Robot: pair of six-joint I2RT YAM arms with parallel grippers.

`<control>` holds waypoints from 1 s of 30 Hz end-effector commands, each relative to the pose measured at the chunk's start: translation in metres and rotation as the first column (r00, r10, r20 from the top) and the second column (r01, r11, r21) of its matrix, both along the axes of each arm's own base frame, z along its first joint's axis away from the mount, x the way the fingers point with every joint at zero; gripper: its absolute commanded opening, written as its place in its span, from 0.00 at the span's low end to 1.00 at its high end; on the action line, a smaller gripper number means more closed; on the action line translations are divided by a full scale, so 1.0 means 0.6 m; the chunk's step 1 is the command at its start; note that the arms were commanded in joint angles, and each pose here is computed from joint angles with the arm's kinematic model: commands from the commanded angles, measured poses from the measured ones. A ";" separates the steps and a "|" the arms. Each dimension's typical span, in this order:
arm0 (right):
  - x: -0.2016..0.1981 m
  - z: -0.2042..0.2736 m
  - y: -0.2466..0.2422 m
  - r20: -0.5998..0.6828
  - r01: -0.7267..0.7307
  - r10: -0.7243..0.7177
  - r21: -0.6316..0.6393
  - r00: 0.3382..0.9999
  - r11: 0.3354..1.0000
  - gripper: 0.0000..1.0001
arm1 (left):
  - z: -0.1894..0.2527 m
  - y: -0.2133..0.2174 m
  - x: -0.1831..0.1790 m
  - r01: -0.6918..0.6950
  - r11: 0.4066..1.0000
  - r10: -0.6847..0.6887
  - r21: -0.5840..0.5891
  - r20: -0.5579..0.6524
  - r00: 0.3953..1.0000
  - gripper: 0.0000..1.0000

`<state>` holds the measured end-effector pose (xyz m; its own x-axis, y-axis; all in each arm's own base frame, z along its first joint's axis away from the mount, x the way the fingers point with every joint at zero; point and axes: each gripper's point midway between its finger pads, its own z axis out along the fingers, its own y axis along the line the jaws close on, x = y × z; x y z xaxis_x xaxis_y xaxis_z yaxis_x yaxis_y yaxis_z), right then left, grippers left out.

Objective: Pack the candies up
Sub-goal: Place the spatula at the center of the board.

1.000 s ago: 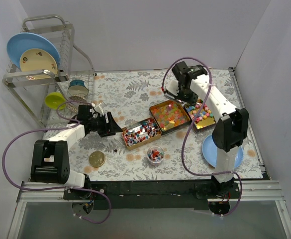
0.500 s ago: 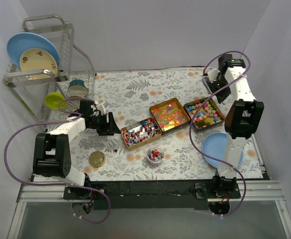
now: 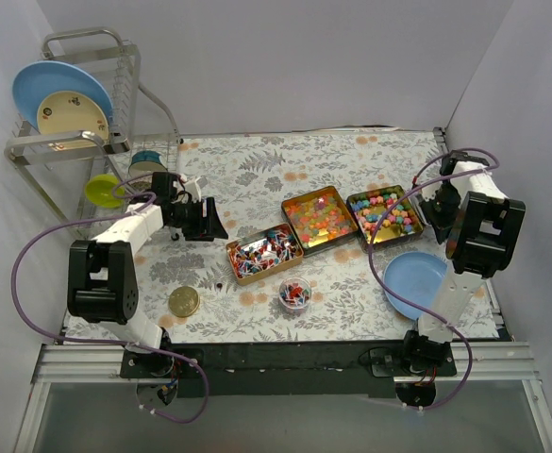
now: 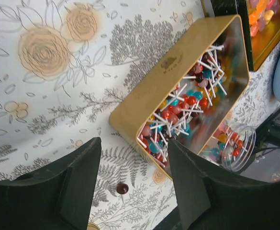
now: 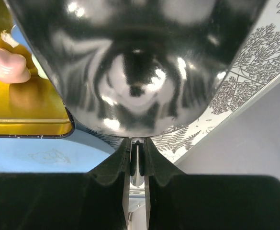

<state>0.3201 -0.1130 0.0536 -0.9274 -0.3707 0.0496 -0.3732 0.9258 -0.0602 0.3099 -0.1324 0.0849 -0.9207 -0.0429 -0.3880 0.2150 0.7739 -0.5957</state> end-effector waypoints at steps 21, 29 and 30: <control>0.057 0.070 0.029 0.221 0.002 -0.030 0.124 0.975 0.992 0.59 | 0.042 0.076 0.019 0.031 0.960 -0.062 0.278 0.104 0.993 0.79; 0.095 0.210 0.165 0.570 -0.220 -0.050 0.396 0.820 0.892 0.98 | 0.038 0.124 -0.121 0.419 0.793 -0.508 0.443 0.101 0.856 0.83; 0.110 0.222 0.197 0.623 -0.291 -0.030 0.407 0.782 0.866 0.98 | 0.031 0.130 -0.147 0.504 0.732 -0.600 0.459 0.083 0.795 0.84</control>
<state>0.3669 -0.0620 0.1435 -0.8278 -0.3412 -0.4454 -0.3855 0.9226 0.0097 0.2814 -0.0721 0.1102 -0.7976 0.3570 -0.4861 0.5154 0.8221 -0.2419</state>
